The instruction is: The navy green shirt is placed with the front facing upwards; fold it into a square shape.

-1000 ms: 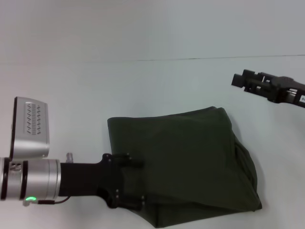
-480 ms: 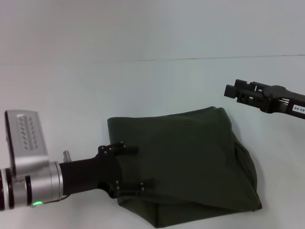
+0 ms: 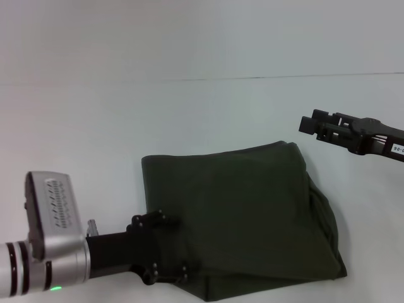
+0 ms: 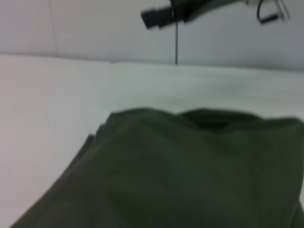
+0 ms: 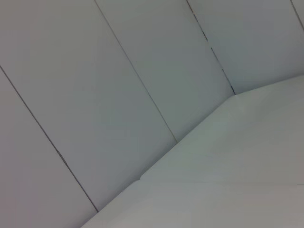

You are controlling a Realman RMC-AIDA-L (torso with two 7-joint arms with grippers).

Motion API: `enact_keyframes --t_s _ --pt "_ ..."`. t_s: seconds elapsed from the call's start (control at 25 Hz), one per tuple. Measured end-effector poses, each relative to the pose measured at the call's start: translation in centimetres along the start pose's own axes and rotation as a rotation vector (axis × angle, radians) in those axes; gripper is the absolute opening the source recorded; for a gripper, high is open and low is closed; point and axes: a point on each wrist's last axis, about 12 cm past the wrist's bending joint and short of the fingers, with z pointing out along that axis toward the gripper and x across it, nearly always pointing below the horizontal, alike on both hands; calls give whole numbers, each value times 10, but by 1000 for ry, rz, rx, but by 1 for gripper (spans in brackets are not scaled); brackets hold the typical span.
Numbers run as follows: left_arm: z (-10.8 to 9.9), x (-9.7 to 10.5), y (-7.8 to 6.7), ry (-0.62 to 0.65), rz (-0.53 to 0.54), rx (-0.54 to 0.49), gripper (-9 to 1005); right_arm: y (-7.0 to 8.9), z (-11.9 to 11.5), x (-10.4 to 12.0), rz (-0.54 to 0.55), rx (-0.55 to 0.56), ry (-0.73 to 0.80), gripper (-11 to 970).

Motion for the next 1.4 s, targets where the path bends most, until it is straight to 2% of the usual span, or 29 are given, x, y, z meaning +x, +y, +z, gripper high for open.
enact_keyframes --t_s 0.2,0.36,0.52,0.72,0.88,1.08,1.12,1.4 --pt "7 5 -2 58 23 -5 919 1 0 0 1 -5 3 664" --pt "5 3 -1 47 19 -9 920 1 -1 0 2 -8 4 664" --pt "-3 -7 1 -23 -2 -4 920 2 -1 0 -4 -20 14 664" --pt "-23 -18 5 -164 -44 -9 919 10 7 7 -114 -89 73 664" --pt "-36 -19 9 -218 -66 -41 919 17 13 24 -219 -128 141 664" --pt "-46 -15 11 -245 -96 -92 920 16 18 60 -336 -111 262 664" --pt "-46 -15 11 -249 -100 -97 920 14 18 72 -344 -92 282 664" --pt "-47 -14 12 -265 -154 -106 919 5 15 94 -370 -7 329 664"
